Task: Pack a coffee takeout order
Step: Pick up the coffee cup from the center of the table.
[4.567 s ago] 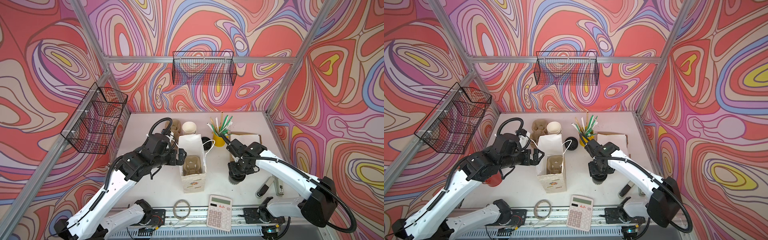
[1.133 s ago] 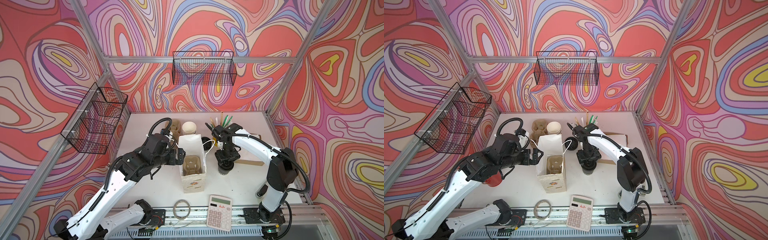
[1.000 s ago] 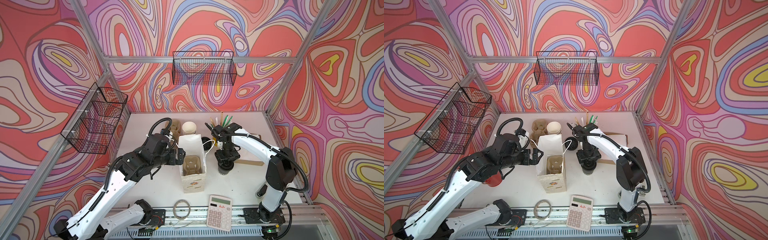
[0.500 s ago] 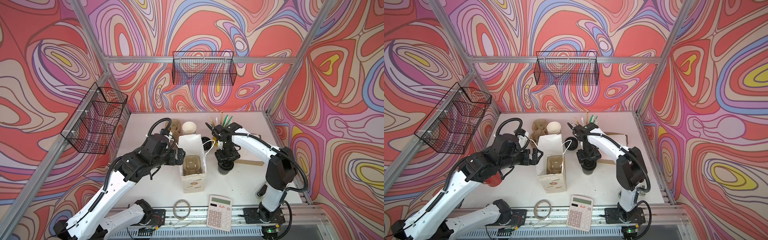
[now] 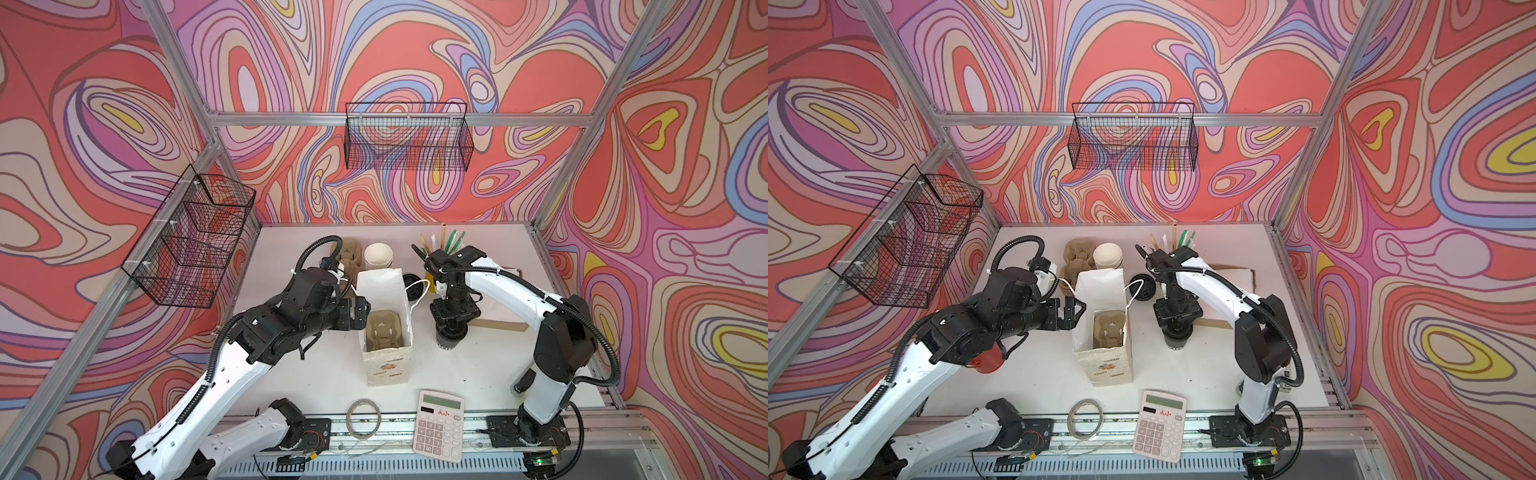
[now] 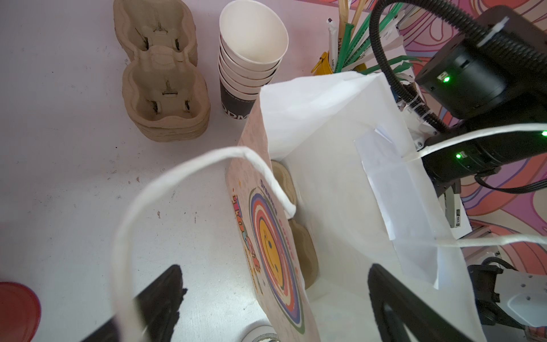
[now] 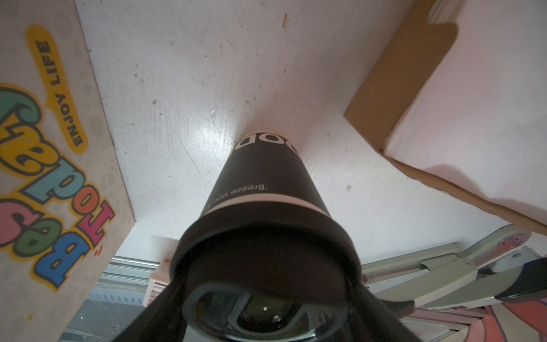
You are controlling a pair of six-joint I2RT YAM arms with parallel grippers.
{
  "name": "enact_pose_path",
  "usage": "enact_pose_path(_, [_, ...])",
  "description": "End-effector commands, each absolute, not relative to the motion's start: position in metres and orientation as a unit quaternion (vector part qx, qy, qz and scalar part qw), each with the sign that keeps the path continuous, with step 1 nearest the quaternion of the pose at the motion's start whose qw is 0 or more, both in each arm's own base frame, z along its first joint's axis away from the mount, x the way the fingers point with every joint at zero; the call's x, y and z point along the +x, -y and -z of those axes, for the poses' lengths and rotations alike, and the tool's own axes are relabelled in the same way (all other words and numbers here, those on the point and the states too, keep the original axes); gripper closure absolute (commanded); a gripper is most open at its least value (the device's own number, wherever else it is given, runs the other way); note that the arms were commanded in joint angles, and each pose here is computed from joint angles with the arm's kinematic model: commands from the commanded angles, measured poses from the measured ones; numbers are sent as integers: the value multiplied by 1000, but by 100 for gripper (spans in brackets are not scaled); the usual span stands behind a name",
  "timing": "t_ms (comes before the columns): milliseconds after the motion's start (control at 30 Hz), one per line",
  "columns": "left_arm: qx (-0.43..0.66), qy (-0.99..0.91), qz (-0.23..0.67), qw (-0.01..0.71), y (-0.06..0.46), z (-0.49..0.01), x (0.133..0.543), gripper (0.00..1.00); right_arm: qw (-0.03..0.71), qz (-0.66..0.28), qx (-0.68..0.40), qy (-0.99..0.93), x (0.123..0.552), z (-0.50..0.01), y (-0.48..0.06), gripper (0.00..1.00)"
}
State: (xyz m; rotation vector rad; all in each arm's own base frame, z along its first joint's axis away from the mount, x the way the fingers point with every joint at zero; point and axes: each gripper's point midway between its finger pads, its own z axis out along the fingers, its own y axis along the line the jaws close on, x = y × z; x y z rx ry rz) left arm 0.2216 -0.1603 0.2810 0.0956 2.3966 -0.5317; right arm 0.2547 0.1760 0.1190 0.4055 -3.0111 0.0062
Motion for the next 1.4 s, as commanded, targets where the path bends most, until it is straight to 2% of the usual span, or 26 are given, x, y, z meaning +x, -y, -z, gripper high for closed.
enact_pose_path(0, [30, -915, 204, 346, 158, -286, 224, 0, 13, -21, 121, 992, 279, -96, -174, 20])
enact_pose_path(500, [27, -914, 204, 351, 157, -289, 224, 0, -15, -21, 117, 993, 265, -107, -172, 20])
enact_pose_path(967, [32, -895, 202, 396, 147, -324, 224, 0, -1, -21, 129, 991, 262, -99, -174, 22])
enact_pose_path(1233, [63, -890, 188, 411, 157, -346, 240, 0, -7, -25, 124, 992, 260, -108, -171, 24])
enact_pose_path(1367, [101, -894, 184, 395, 171, -344, 255, 0, -22, -22, 120, 992, 263, -117, -170, 25])
